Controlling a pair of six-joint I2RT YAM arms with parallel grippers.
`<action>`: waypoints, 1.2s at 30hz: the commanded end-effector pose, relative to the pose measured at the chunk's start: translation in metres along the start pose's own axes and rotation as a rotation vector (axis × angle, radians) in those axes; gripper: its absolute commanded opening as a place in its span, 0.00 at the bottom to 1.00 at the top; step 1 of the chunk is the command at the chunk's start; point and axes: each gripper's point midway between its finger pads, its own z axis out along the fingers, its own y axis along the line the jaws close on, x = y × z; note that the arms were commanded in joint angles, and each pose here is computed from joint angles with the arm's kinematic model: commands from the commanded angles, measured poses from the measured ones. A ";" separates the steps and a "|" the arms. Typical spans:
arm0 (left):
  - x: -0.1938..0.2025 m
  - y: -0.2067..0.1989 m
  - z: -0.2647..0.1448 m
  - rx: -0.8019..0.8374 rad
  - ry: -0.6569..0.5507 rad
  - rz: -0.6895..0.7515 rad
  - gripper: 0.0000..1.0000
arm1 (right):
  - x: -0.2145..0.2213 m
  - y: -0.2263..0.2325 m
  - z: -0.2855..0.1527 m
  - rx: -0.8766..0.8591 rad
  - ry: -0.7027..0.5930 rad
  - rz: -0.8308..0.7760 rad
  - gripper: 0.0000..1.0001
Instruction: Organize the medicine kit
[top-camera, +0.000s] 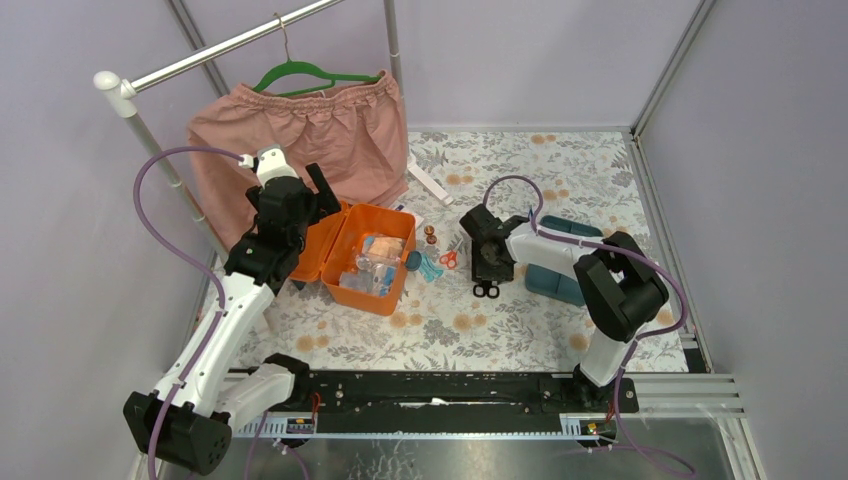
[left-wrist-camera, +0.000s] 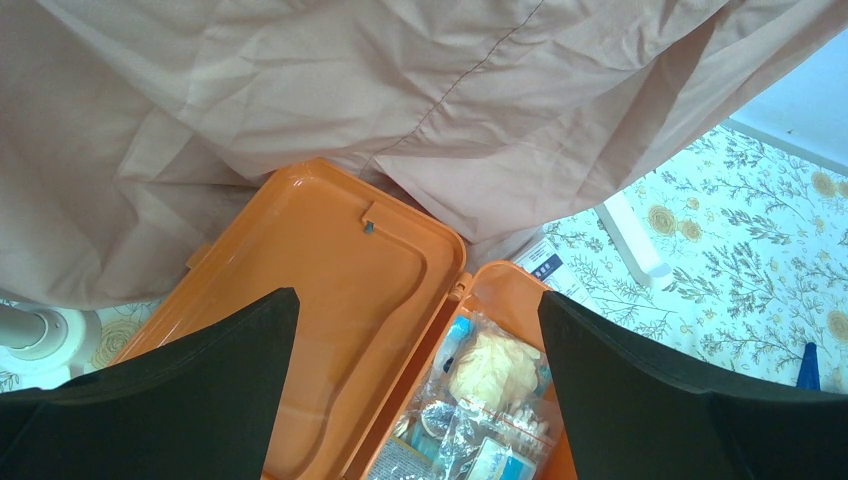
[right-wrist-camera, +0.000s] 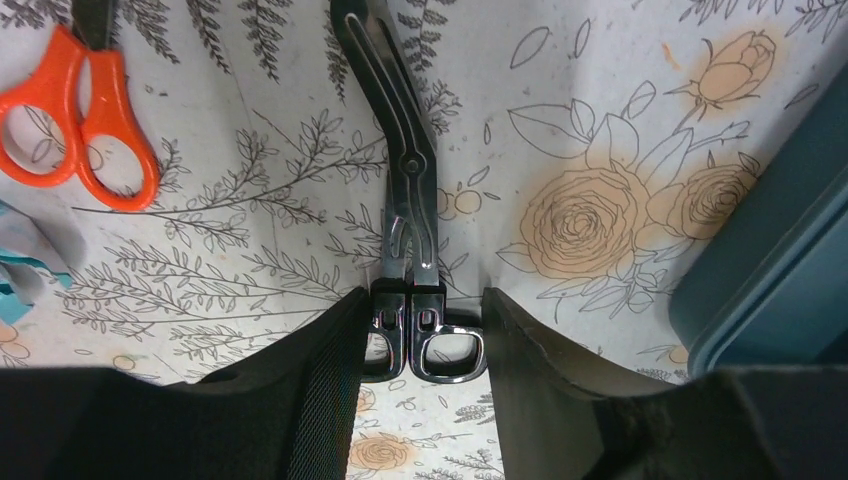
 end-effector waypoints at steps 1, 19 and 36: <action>-0.005 -0.003 0.000 0.014 -0.029 -0.012 0.99 | 0.026 -0.020 -0.001 0.064 0.068 -0.049 0.53; -0.005 -0.003 -0.001 0.013 -0.029 -0.013 0.99 | -0.012 -0.014 -0.031 0.011 -0.070 -0.005 0.22; -0.005 -0.004 -0.001 0.015 -0.029 -0.013 0.99 | -0.055 -0.118 -0.056 0.071 -0.160 0.210 0.22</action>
